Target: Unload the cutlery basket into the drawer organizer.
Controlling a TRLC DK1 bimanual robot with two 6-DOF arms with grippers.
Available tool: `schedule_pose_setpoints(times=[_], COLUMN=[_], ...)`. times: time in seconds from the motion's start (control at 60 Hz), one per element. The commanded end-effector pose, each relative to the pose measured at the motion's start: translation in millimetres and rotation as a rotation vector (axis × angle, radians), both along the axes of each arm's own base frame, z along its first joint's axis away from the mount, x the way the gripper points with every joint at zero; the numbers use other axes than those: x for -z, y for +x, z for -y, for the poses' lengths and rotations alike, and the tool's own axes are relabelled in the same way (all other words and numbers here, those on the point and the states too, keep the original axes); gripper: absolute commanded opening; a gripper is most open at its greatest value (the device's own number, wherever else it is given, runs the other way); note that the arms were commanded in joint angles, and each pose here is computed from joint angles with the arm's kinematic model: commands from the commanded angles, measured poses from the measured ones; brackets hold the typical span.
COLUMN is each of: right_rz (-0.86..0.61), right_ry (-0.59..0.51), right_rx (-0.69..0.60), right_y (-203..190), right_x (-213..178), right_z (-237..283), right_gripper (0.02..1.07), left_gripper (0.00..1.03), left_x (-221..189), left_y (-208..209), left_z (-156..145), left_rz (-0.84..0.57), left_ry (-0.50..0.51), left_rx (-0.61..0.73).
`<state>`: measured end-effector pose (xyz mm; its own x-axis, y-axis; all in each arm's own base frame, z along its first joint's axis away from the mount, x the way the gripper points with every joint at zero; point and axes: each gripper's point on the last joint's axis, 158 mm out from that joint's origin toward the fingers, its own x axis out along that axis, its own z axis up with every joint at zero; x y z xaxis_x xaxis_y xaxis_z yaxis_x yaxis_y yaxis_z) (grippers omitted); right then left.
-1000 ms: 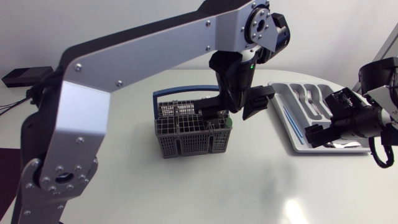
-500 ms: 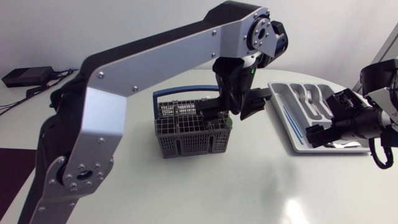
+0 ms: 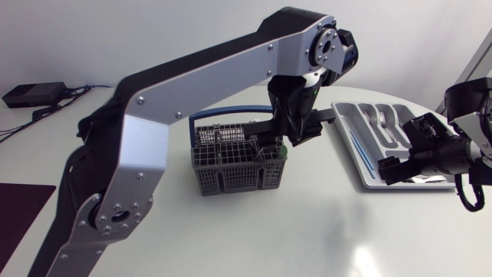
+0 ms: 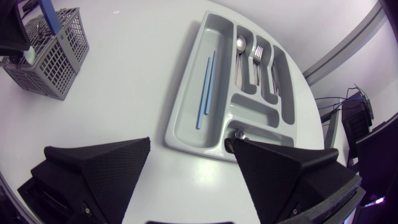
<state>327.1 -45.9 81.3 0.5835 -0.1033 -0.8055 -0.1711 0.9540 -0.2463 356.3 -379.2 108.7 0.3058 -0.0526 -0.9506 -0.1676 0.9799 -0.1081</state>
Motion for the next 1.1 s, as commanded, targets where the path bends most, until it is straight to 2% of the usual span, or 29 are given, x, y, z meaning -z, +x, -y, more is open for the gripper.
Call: schedule_pose_setpoints(times=[0.0, 0.033, 0.117, 0.183, 0.533, 0.6, 0.933, 1.0, 1.083], right_rz=[-0.023, -0.023, -0.023, -0.023, -0.023, -0.022, -0.023, -0.023, -0.020], right_ry=[0.010, 0.010, 0.010, 0.013, 0.013, 0.012, 0.012, 0.011, 0.011], right_rx=[0.009, 0.009, 0.012, 0.012, 0.013, 0.010, 0.010, 0.009, 0.009], right_y=[-5.0, -5.0, -5.1, -5.1, -5.6, -5.1, -5.5, -5.5, -5.4], right_x=[11.8, 11.8, 11.8, 11.8, 12.0, 11.4, 12.0, 12.0, 11.0], right_z=[0.3, 0.3, 1.3, 1.2, 1.7, 1.2, 1.2, 1.2, 1.2], right_gripper=[0.97, 0.97, 0.97, 0.97, 0.97, 0.97, 0.97, 0.97, 0.97], left_gripper=[0.58, 0.57, 0.42, 0.35, 0.33, 0.23, 0.23, 0.18, 0.17], left_x=[16.2, 18.5, 20.2, 19.4, 23.9, 23.0, 25.0, 24.5, 24.1], left_y=[3.5, 3.5, 5.7, 6.7, 7.3, 10.2, 7.5, 7.9, 7.7], left_z=[-2.1, -2.1, -2.0, -1.7, -2.6, -5.8, -6.6, -6.6, -6.7], left_rz=[-0.014, -0.017, -0.013, -0.010, -0.017, -0.001, -0.008, -0.006, -0.006], left_ry=[0.027, 0.031, 0.033, 0.034, 0.046, 0.061, 0.071, 0.070, 0.070], left_rx=[-0.036, -0.034, -0.037, -0.037, -0.039, -0.044, -0.041, -0.041, -0.041])
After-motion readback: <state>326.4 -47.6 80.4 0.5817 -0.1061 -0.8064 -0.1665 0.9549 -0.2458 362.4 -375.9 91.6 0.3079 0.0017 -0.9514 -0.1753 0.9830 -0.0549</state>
